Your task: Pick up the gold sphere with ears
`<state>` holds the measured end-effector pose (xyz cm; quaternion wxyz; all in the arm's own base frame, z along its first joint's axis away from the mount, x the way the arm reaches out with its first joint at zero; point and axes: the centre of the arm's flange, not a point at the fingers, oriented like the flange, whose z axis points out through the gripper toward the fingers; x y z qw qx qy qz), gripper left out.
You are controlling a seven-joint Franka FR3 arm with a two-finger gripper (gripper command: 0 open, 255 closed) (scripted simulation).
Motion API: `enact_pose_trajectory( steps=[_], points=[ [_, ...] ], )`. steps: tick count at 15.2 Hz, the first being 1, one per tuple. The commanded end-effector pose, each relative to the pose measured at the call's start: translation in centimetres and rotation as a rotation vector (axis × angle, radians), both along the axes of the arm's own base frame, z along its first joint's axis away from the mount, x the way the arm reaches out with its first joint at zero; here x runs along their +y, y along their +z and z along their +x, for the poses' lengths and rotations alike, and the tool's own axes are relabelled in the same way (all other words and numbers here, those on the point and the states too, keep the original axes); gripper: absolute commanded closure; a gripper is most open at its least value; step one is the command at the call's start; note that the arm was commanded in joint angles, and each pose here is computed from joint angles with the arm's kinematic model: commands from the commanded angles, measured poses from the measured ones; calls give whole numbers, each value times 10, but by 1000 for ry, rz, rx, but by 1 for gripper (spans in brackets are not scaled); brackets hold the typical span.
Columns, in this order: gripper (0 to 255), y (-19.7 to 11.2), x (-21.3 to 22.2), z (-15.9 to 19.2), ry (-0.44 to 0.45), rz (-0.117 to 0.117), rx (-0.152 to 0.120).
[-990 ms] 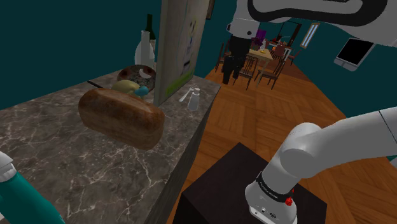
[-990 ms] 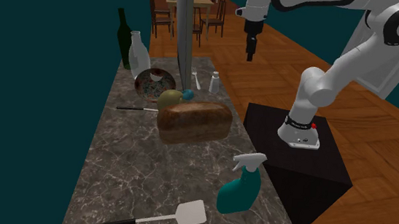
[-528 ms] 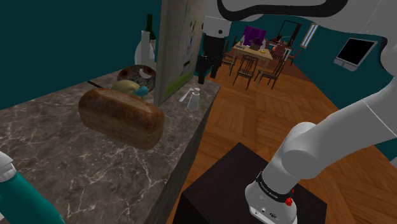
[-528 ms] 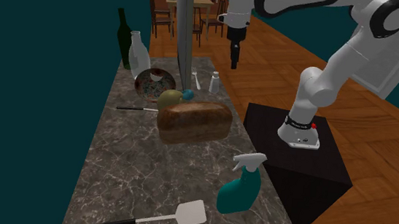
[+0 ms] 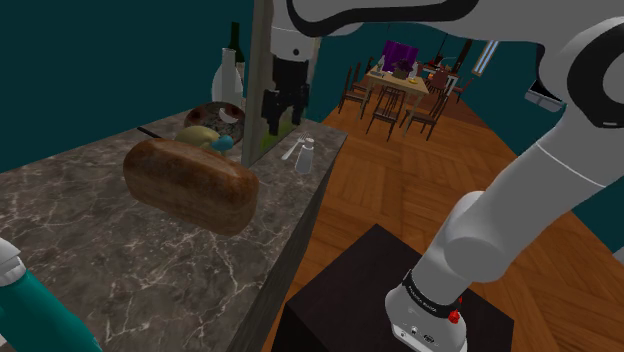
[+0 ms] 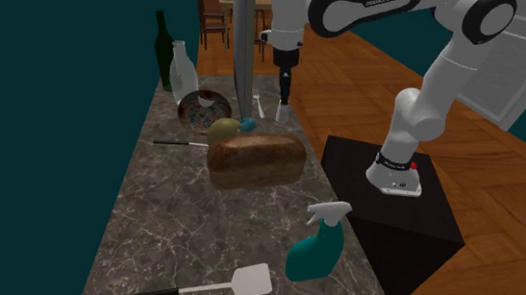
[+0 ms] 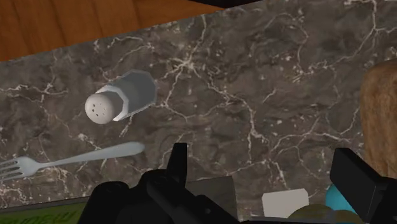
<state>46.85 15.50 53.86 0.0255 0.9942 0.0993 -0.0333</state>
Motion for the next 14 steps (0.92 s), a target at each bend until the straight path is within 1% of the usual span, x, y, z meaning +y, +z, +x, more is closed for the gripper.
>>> enact_pose_trajectory(
  steps=[1,10,14],
  points=[
    [0,-5,25,19,10,2,1],
    [0,-28,115,86,55,4,3],
    [0,-49,115,86,55,4,3]
  ],
)
